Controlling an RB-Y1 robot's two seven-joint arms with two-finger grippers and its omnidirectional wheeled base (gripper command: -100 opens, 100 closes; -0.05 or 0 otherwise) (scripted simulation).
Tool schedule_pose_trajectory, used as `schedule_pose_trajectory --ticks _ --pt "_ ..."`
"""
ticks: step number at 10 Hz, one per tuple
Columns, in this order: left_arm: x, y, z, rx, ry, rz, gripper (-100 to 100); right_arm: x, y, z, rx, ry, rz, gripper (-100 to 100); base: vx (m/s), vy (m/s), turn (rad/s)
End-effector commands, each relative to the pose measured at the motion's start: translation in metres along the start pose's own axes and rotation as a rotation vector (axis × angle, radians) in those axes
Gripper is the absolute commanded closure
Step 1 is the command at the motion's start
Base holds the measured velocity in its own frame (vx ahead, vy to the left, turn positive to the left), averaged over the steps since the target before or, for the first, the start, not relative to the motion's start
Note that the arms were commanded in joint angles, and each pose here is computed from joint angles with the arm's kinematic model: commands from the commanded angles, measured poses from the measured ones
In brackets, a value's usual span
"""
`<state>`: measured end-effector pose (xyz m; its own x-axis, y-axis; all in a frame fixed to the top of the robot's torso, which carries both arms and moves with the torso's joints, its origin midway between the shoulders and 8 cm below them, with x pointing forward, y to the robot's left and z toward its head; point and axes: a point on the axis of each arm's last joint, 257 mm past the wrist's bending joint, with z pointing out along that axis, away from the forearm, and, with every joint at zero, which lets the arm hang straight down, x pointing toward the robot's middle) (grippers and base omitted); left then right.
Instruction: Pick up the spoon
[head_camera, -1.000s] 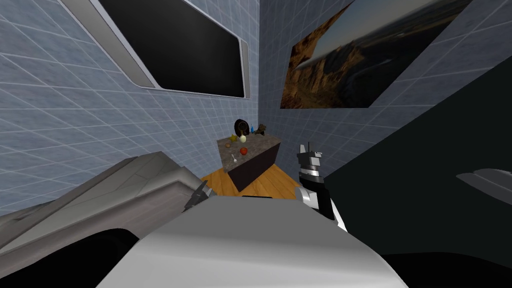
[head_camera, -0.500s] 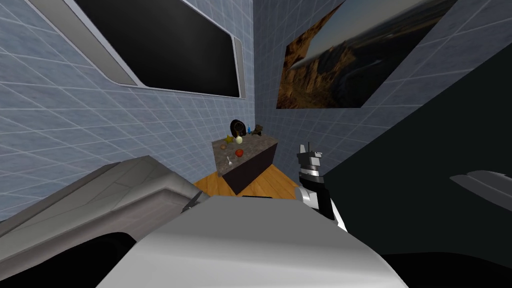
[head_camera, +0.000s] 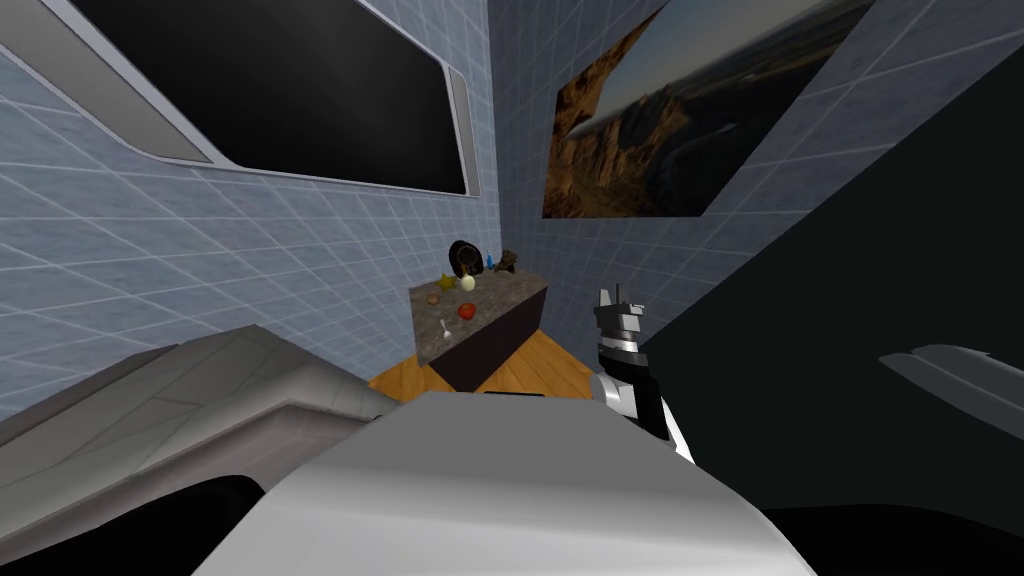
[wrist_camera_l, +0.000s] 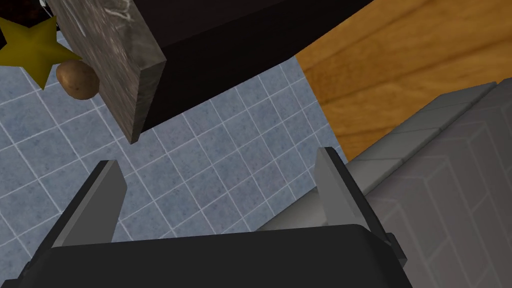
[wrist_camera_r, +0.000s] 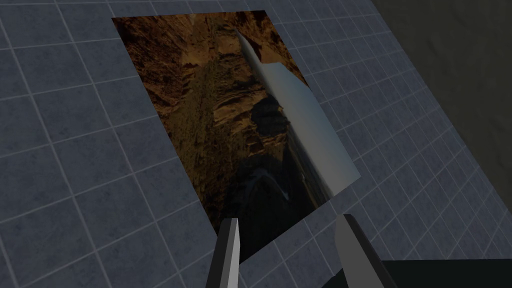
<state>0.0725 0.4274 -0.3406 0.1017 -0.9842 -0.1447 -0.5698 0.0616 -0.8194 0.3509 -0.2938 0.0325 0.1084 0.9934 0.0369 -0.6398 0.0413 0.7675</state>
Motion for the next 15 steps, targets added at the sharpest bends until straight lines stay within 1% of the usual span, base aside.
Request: schedule_pose_trajectory --ticks 1,2,3,4,5,6,7,8,9,10,11,12,14,15 --pt "-0.007 0.016 -0.013 -0.055 -0.009 0.011 -100 0.0 0.0 0.0 0.0 0.0 0.0 0 0.076 -0.045 -0.063" --pt "-0.022 0.038 -0.03 -0.132 -0.017 0.036 -100 0.0 0.0 0.0 0.0 0.0 0.0 0 0.093 -0.052 -0.17" --pt "-0.022 0.04 -0.033 -0.14 -0.019 0.035 -100 0.0 0.0 0.0 0.0 0.0 0.0 0 0.072 -0.045 -0.072" --pt "-0.037 0.058 -0.049 -0.211 -0.025 0.061 -100 0.0 0.0 0.0 0.0 0.0 0.0 0 0.095 -0.064 -0.151" --pt "-0.037 0.061 -0.054 -0.222 -0.027 0.062 -100 0.0 0.0 0.0 0.0 0.0 0.0 0 0.089 -0.054 -0.098" --pt "-0.052 0.078 -0.073 -0.297 -0.033 0.09 -100 0.0 0.0 0.0 0.0 0.0 0.0 0 0.098 -0.063 -0.184" --pt "-0.067 0.092 -0.089 -0.359 -0.041 0.116 -100 0.0 0.0 0.0 0.0 0.0 0.0 0 0.166 -0.1 -0.296" --pt "-0.068 0.095 -0.095 -0.375 -0.038 0.12 -100 0.0 0.0 0.0 0.0 0.0 0.0 0 0.137 -0.062 -0.103" --pt "-0.083 0.107 -0.115 -0.445 -0.041 0.151 -100 0.0 0.0 0.0 0.0 0.0 0.0 0 0.123 -0.053 -0.216" --pt "-0.098 0.116 -0.13 -0.505 -0.042 0.182 -100 0.0 0.0 0.0 0.0 0.0 0.0 0 0.177 -0.086 -0.306" --pt "-0.111 0.126 -0.151 -0.569 -0.048 0.208 -100 0.0 0.0 0.0 0.0 0.0 0.0 0 0.214 -0.094 -0.362" --pt "-0.112 0.125 -0.149 -0.571 -0.038 0.217 -100 0.0 0.0 0.0 0.0 0.0 0.0 0 0.151 -0.041 -0.078" --pt "-0.138 0.135 -0.177 -0.677 -0.033 0.278 -100 0.0 0.0 0.0 0.0 0.0 0.0 0 0.147 -0.041 -0.25" --pt "-0.138 0.134 -0.175 -0.678 -0.026 0.285 -100 0.0 0.0 0.0 0.0 0.0 0.0 0 0.127 -0.02 -0.144"
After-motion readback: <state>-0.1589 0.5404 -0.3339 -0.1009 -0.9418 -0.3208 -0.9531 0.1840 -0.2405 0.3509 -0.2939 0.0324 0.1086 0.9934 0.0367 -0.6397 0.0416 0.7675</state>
